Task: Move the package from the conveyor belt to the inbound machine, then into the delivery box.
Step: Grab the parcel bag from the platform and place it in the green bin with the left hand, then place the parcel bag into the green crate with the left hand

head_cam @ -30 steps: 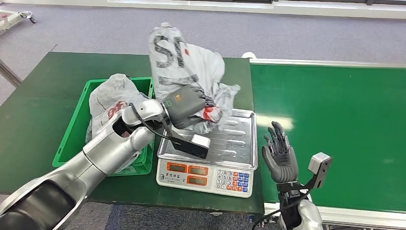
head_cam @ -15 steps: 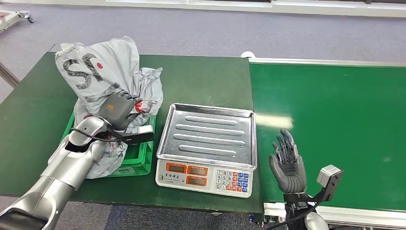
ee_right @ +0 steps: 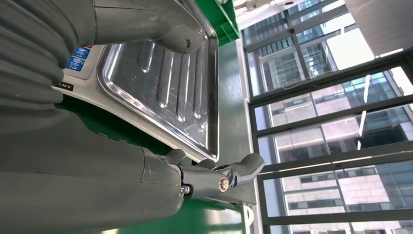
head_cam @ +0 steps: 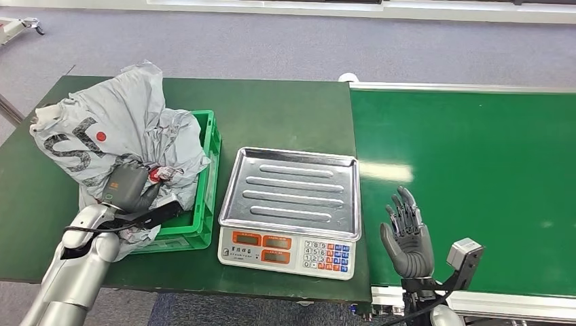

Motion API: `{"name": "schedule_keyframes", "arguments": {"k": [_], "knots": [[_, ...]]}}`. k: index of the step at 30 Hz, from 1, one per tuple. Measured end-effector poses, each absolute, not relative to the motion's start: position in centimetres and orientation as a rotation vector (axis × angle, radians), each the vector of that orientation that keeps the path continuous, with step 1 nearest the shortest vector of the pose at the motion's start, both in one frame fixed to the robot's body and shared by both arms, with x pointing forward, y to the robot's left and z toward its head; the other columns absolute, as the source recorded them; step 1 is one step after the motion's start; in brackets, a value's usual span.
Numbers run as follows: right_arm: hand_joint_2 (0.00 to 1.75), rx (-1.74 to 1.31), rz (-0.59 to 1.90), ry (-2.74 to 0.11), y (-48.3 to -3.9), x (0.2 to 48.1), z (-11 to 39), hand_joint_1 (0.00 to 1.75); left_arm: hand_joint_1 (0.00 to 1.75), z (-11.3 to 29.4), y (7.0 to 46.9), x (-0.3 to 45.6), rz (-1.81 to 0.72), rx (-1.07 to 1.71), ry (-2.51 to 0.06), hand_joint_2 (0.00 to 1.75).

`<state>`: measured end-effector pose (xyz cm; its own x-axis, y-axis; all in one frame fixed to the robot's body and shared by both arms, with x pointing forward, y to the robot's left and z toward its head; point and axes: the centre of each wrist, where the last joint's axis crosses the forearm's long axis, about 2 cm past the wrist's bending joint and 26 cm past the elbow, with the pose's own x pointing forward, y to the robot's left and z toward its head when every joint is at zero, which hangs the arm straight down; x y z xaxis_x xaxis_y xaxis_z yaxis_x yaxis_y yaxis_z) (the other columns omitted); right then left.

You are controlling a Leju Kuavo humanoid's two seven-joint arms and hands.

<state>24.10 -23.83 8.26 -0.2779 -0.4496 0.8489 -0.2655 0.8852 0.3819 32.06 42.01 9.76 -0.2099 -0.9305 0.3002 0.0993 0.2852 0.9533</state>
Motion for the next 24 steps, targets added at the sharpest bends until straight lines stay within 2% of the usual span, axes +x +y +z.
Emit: {"name": "schedule_keyframes", "arguments": {"k": [1,2,10,17,24], "knots": [[1.75,0.531,-0.195,-1.876,-23.8,24.1,8.3,0.0,0.04,9.7,42.0,31.9,-1.157,0.816,-1.445,1.75],[1.75,0.532,-0.196,-1.877,-23.8,24.1,8.3,0.0,0.0,9.6,42.0,31.7,-1.147,0.81,-1.444,1.75],[1.75,0.538,-0.194,-1.891,-23.7,24.7,8.7,0.0,0.0,9.0,39.8,31.6,-1.032,0.639,-1.544,1.75],[1.75,0.533,-0.188,-1.89,-23.4,25.0,9.0,0.0,0.0,9.5,35.2,32.4,-0.819,0.399,-1.699,1.75],[1.75,0.515,-0.153,-1.899,-23.2,25.5,9.3,0.0,0.0,11.2,31.0,33.1,-0.739,0.145,-1.791,1.75]]}}
